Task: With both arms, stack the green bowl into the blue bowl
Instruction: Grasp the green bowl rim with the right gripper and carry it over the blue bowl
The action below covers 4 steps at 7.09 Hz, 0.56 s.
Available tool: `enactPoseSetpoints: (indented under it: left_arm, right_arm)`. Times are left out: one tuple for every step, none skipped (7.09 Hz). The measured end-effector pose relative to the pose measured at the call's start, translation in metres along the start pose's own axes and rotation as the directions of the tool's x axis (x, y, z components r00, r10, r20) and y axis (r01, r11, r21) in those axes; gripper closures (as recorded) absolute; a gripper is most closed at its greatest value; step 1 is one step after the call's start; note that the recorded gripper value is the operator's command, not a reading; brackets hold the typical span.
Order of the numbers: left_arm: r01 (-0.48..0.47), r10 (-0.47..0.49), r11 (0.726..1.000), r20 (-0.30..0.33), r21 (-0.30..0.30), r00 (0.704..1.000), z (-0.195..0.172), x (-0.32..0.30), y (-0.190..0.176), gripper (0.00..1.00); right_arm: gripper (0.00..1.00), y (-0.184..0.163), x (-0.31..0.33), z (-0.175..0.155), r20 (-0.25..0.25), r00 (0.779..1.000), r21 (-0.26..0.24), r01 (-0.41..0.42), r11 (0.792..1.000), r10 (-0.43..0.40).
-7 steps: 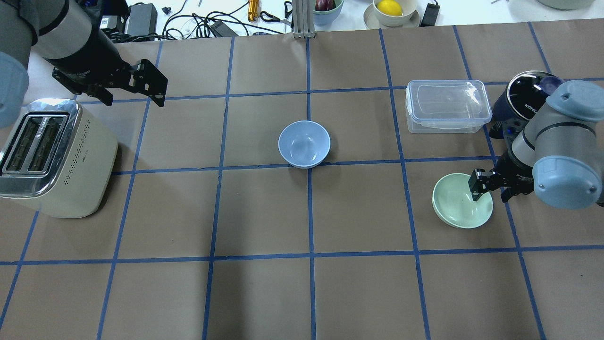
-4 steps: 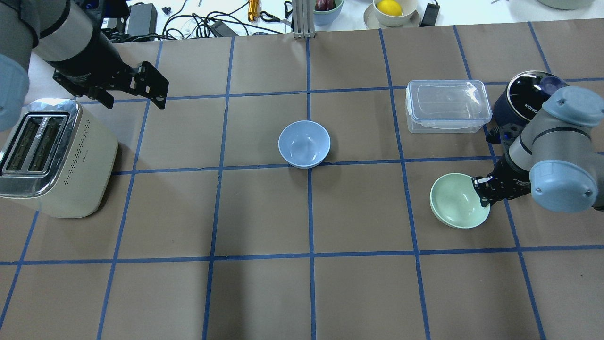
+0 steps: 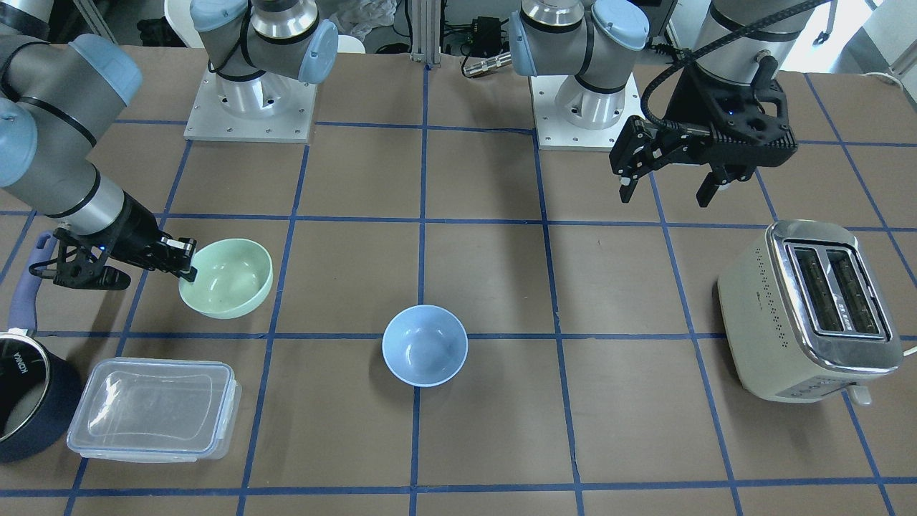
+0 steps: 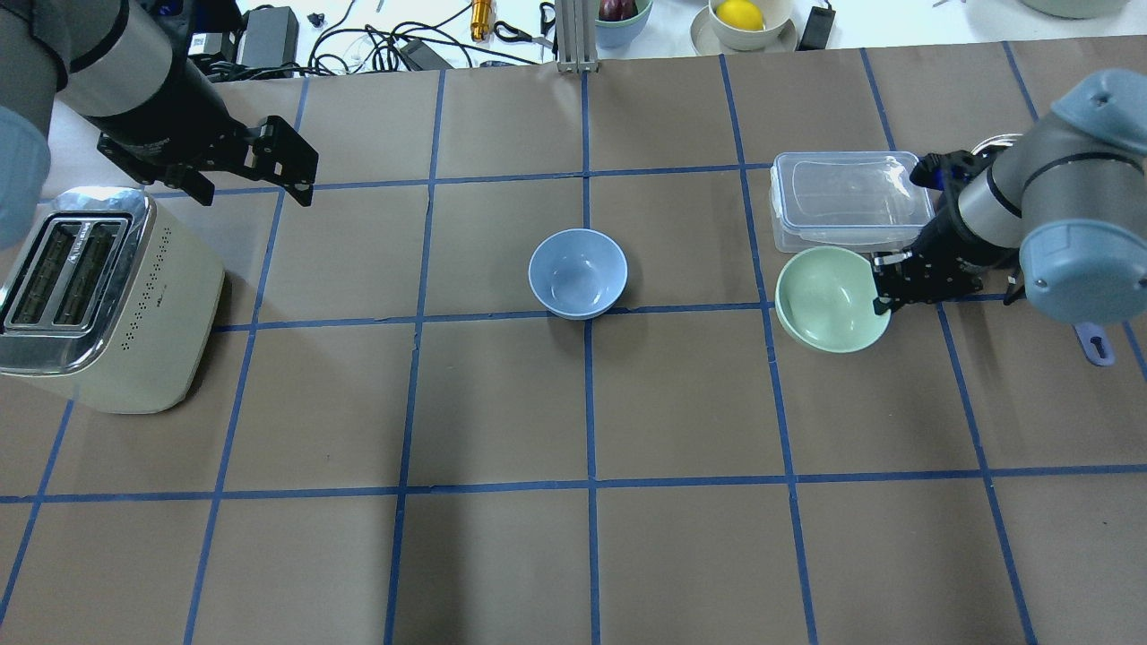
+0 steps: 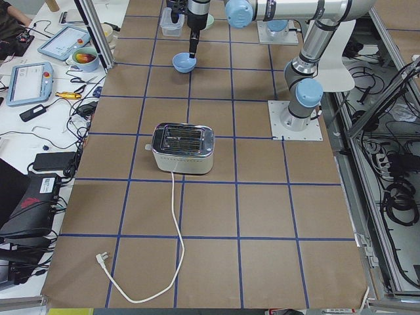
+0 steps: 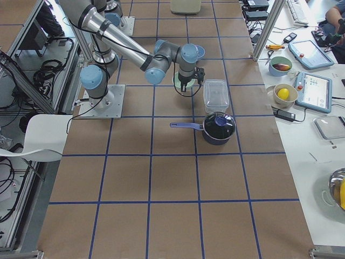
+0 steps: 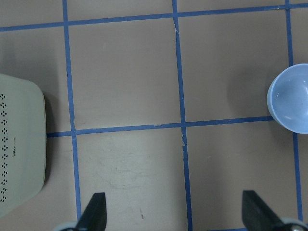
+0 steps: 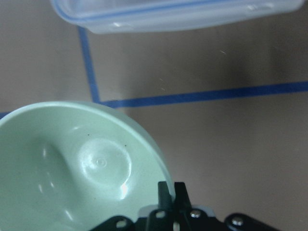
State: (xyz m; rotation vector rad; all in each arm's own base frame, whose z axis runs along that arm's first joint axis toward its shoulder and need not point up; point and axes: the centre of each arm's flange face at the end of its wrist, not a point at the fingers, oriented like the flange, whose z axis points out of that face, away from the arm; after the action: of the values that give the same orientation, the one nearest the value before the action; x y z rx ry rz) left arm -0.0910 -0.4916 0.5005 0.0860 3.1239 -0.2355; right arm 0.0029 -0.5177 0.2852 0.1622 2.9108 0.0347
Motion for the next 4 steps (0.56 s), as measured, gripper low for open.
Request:
enactPoseSetpoints:
  left_arm:
    - [0.0,0.0,1.0,0.001,0.001,1.0,-0.001,0.0,0.0,0.0]
    - [0.0,0.0,1.0,0.001,0.004,1.0,-0.002,0.0,0.0,0.0]
    - [0.0,0.0,1.0,0.001,0.004,1.0,-0.002,0.0,0.0,0.0]
    - [0.0,0.0,1.0,0.001,0.003,1.0,-0.002,0.0,0.0,0.0]
  right_arm:
    - [1.0,-0.02,-0.048,-0.001,0.037,0.999,0.008,-0.02,1.0,0.02]
    - [1.0,-0.039,-0.108,0.005,0.054,0.997,0.007,-0.051,0.999,0.051]
    - [1.0,-0.055,-0.167,0.016,0.056,0.995,0.002,-0.08,0.997,0.08]
    - [1.0,-0.066,-0.219,0.036,0.048,0.994,-0.011,-0.096,0.995,0.097]
